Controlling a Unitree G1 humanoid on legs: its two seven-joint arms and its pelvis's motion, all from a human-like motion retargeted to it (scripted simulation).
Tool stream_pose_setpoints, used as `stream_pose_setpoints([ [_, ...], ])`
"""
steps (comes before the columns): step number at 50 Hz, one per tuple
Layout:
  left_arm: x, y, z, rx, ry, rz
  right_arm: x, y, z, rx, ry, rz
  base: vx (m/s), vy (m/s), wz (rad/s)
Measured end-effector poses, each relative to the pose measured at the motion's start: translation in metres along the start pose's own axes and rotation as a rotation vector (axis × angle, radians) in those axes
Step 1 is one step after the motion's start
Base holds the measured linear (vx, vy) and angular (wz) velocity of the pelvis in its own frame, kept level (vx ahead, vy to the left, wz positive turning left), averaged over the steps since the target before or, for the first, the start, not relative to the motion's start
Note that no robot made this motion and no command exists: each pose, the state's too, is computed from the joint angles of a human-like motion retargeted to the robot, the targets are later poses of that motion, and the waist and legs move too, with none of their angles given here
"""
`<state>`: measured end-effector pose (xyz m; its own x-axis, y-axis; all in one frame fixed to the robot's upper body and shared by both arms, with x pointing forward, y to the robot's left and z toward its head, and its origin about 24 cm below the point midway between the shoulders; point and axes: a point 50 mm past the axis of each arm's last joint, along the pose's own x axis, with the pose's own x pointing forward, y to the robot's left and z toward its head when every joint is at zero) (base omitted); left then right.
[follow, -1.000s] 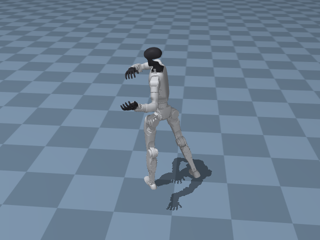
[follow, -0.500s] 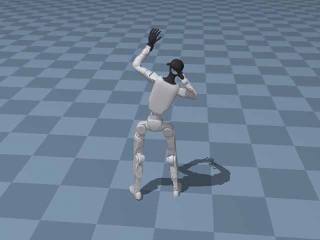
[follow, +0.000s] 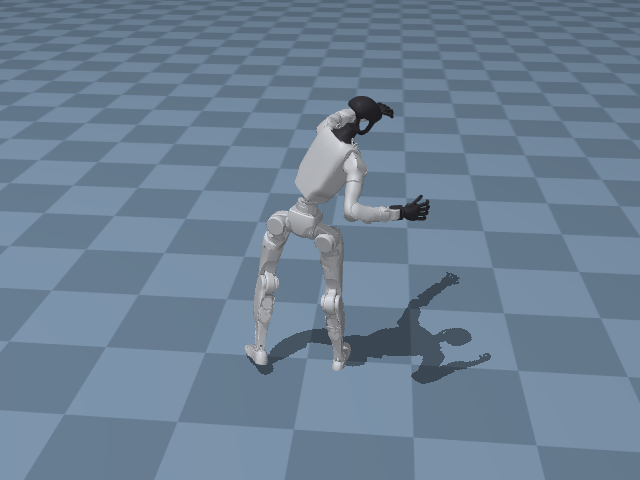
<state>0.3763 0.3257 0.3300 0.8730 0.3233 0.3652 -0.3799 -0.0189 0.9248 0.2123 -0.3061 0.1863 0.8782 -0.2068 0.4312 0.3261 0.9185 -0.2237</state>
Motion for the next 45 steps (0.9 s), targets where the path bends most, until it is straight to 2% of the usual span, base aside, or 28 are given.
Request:
stream_pose_setpoints([
  [4, -0.008, -0.02, 0.068, -0.196, -0.197, 0.113, 0.007, 0.024, -0.013, -0.025, 0.017, -0.035, 0.04, -0.09, -0.12],
  [7, -0.023, -0.03, 0.11, -0.396, -0.332, 0.105, 0.018, 0.048, -0.019, -0.062, 0.023, 0.051, 0.02, -0.08, 0.17],
  [15, -0.076, -0.051, 0.171, -1.011, -0.61, -0.334, 0.045, 0.128, -0.022, -0.016, 0.072, 0.484, -0.03, -0.04, 0.45],
  [19, -0.095, -0.061, 0.168, -1.243, -0.628, -0.411, 0.047, 0.164, -0.016, 0.001, 0.046, 0.572, -0.07, 0.01, 0.69],
  [28, -0.13, -0.132, 0.148, -1.809, -0.281, -0.644, 0.037, 0.227, 0.004, 0.086, 0.007, 0.869, -0.09, 0.09, 0.94],
  [35, -0.175, -0.198, 0.14, -2.141, 0.032, -0.839, 0.022, 0.273, 0.033, 0.024, -0.187, 1.031, -0.06, 0.17, 1.04],
  [39, -0.199, -0.225, 0.13, -2.3, 0.248, -0.818, 0.015, 0.287, 0.046, 0.005, -0.254, 1.088, 0.0, 0.2, 1.02],
  [45, -0.229, -0.25, 0.115, -2.556, 0.543, -0.623, 0.01, 0.299, 0.057, -0.059, -0.339, 1.129, 0.08, 0.2, 1.28],
])
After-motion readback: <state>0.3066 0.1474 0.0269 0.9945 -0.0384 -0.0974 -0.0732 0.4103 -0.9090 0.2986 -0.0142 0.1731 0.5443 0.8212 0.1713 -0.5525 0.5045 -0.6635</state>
